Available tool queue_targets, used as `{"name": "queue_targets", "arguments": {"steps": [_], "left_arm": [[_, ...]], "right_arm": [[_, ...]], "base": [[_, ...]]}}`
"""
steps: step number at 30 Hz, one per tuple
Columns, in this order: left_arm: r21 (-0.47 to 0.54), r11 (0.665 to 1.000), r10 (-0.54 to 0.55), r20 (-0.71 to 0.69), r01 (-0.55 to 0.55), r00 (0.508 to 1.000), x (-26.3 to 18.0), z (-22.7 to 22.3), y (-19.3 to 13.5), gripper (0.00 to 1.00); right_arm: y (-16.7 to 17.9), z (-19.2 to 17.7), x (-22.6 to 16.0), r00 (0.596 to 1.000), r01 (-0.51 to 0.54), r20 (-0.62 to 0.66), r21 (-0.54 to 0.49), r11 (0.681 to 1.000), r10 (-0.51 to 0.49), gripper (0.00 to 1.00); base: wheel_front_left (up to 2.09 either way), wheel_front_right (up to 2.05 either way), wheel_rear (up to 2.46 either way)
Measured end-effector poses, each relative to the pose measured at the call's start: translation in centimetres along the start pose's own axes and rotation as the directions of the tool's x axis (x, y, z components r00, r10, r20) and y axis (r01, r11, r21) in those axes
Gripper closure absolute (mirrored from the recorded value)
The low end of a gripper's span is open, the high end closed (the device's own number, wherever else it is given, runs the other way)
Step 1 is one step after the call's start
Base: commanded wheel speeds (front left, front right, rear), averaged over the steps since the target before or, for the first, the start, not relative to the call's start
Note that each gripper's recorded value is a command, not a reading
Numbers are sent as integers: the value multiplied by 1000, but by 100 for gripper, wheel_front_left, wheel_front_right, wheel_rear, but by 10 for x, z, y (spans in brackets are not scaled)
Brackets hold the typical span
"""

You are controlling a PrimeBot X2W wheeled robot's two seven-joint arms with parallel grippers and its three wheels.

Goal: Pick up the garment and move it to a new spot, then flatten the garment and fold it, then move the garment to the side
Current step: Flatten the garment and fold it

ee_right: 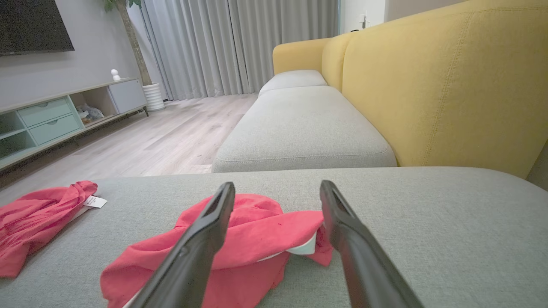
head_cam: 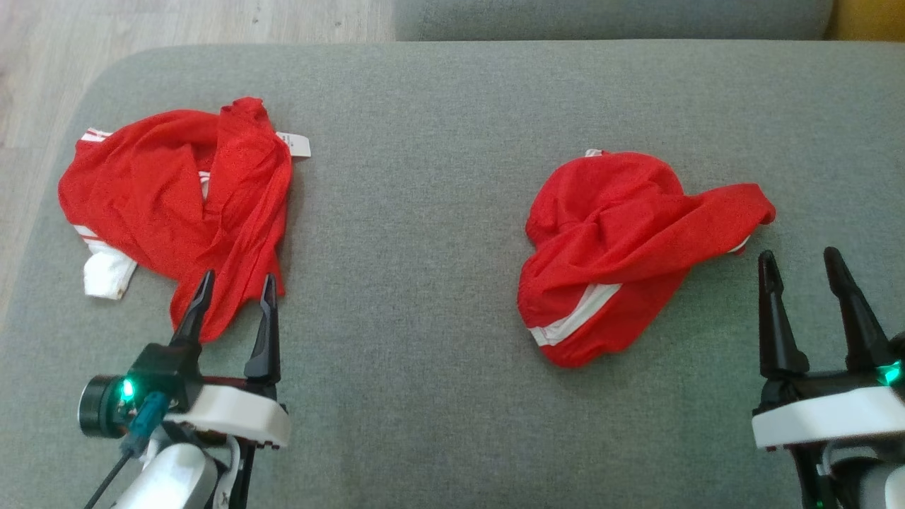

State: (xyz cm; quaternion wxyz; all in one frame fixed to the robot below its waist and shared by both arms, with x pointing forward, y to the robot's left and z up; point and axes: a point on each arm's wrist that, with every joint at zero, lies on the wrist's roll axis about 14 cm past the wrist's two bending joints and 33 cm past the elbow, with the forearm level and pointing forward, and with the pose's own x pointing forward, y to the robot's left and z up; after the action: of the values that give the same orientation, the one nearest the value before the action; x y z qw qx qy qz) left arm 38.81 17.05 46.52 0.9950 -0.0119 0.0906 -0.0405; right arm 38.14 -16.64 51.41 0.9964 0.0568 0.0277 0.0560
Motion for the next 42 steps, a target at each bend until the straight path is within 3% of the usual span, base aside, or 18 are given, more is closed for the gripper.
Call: {"name": "queue_targets", "arguments": {"steps": [4, 11, 19, 27, 29, 30, 42], "left_arm": [[-1, 1000, -2, -9, 2, 1000, 1, -3, 0, 0], [-4, 1000, -2, -38, 2, 999, 8, -12, 0, 0], [-5, 1000, -3, -45, 3, 999, 21, -16, 3, 0], [-16, 1000, -6, -76, 5, 997, 20, -29, 0, 0], [-15, 1000, -11, -79, 10, 997, 20, -30, -1, 0], [-15, 1000, -13, -79, 12, 997, 21, -30, -1, 0], [-9, 999, -35, -63, 34, 997, 27, -26, -7, 0]], "right_arm": [[-6, -12, 1, 999, 16, -47, 5, 1000, -16, 0], [-9, -70, 7, 973, 26, -231, 9, 1000, -23, 0], [0, -83, 47, 968, -5, -250, 31, 1000, 12, 0], [-7, -110, 49, 935, 26, -355, 57, 998, -4, 0], [-5, -110, 50, 932, 24, -362, 72, 997, 3, 71], [-4, -110, 52, 932, 25, -362, 84, 996, 8, 100], [-8, -95, 54, 945, 22, -326, 112, 993, 16, 100]], "base": [[0, 0, 0], [0, 0, 0], [0, 0, 0], [0, 0, 0], [0, 0, 0], [0, 0, 0], [0, 0, 0]]}}
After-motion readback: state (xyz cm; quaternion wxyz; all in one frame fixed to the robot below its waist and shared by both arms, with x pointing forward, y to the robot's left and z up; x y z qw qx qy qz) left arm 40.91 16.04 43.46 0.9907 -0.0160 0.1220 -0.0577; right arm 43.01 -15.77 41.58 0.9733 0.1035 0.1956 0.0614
